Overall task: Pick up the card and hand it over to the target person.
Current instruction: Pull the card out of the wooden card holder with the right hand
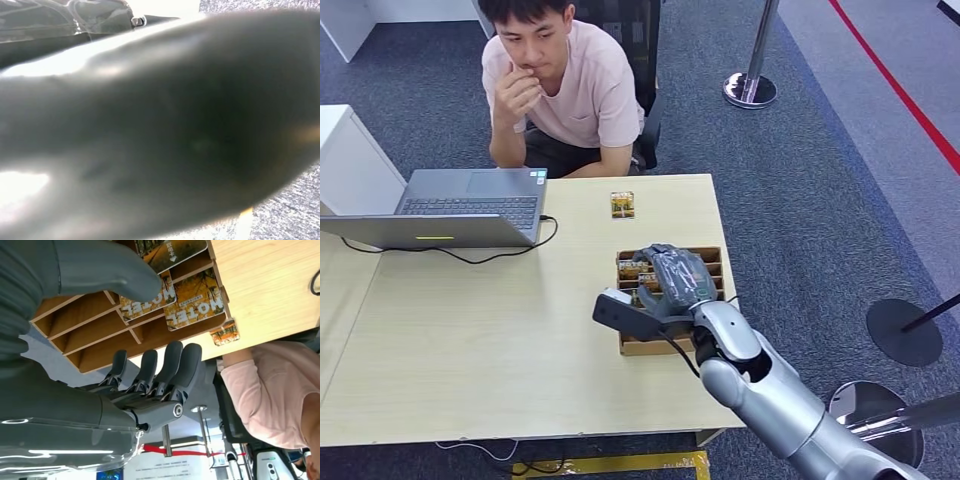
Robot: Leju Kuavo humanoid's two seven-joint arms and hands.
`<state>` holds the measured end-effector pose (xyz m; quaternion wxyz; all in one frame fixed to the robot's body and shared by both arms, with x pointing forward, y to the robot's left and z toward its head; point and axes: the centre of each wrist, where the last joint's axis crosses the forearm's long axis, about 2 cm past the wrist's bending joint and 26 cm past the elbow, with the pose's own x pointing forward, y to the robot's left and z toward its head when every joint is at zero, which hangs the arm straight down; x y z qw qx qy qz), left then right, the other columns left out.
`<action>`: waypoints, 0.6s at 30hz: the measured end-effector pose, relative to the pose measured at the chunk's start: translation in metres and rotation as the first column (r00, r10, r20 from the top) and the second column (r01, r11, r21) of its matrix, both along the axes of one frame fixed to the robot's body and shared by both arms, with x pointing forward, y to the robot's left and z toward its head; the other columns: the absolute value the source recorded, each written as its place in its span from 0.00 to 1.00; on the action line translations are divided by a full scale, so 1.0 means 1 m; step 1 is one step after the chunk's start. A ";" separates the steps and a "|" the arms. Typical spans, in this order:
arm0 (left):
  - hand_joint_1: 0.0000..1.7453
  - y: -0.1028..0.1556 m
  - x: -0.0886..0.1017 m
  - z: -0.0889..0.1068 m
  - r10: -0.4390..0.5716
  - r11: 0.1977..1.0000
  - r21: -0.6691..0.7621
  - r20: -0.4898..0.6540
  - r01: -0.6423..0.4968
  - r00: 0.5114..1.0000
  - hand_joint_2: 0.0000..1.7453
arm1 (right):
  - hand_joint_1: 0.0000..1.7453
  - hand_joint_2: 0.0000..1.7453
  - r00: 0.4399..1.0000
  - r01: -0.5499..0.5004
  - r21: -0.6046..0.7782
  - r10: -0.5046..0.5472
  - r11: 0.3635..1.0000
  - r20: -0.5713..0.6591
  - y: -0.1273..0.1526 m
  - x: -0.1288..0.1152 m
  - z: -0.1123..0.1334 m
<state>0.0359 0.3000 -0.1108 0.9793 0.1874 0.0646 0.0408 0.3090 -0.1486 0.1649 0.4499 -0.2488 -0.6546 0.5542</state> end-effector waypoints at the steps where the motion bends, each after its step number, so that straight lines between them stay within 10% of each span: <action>1: 0.00 0.000 0.000 0.000 -0.002 1.000 -0.001 -0.002 0.002 1.000 0.00 | 0.42 1.00 1.000 0.002 -0.004 -0.002 1.000 -0.006 0.000 0.000 -0.002; 18: 0.00 0.002 0.002 0.000 -0.011 1.000 0.000 0.000 0.011 1.000 0.00 | 0.42 1.00 0.999 -0.002 -0.035 0.000 0.999 -0.049 0.001 0.000 -0.014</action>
